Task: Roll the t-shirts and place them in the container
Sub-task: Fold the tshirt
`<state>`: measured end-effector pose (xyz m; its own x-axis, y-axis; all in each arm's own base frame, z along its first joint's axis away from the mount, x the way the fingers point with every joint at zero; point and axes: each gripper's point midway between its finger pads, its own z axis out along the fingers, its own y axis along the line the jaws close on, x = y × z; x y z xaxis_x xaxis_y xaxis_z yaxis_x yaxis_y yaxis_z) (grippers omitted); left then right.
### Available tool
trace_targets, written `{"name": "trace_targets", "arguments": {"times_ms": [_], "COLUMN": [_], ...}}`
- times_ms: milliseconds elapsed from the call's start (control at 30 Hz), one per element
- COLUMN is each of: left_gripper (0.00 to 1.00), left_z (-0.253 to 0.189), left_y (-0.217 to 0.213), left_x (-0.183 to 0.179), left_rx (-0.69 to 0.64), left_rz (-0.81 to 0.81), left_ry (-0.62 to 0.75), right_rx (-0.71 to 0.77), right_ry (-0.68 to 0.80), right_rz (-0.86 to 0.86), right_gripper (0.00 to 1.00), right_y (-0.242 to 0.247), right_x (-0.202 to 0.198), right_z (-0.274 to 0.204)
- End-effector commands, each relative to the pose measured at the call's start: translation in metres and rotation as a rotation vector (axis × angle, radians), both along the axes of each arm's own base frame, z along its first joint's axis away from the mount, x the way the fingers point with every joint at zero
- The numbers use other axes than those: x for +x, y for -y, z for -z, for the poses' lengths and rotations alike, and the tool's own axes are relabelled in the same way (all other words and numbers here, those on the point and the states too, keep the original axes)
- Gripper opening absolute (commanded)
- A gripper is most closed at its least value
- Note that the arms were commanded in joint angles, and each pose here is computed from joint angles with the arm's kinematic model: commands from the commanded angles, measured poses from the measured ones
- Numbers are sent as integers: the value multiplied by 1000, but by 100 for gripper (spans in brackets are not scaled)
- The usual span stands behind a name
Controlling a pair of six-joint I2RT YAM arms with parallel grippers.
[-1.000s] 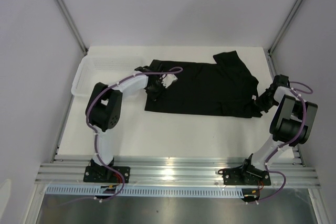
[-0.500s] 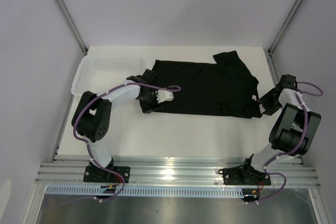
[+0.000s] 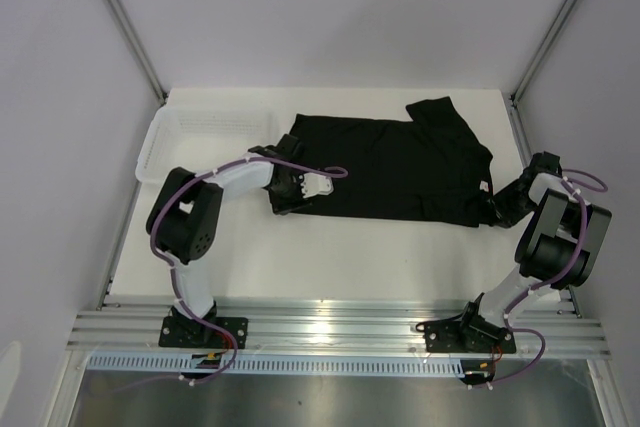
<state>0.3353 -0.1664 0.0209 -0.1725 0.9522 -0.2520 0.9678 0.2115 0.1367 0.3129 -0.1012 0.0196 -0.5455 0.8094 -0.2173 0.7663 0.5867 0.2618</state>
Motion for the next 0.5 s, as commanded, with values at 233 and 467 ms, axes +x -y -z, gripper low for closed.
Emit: {"name": "trace_targets", "arguments": {"times_ms": [233,467], "left_gripper": [46,1], "left_z": [-1,-4], "left_y": [14,13], "left_x": [4,8], "left_rx": [49,59], "left_rz": [4,-12], "left_ry": [-1,10], "right_rx": [-27,-40], "right_ry": [-39,-50], "right_rz": [18,18], "right_gripper": [38,5], "right_y": [3,7], "right_x": [-13,-15], "right_z": [14,17]}}
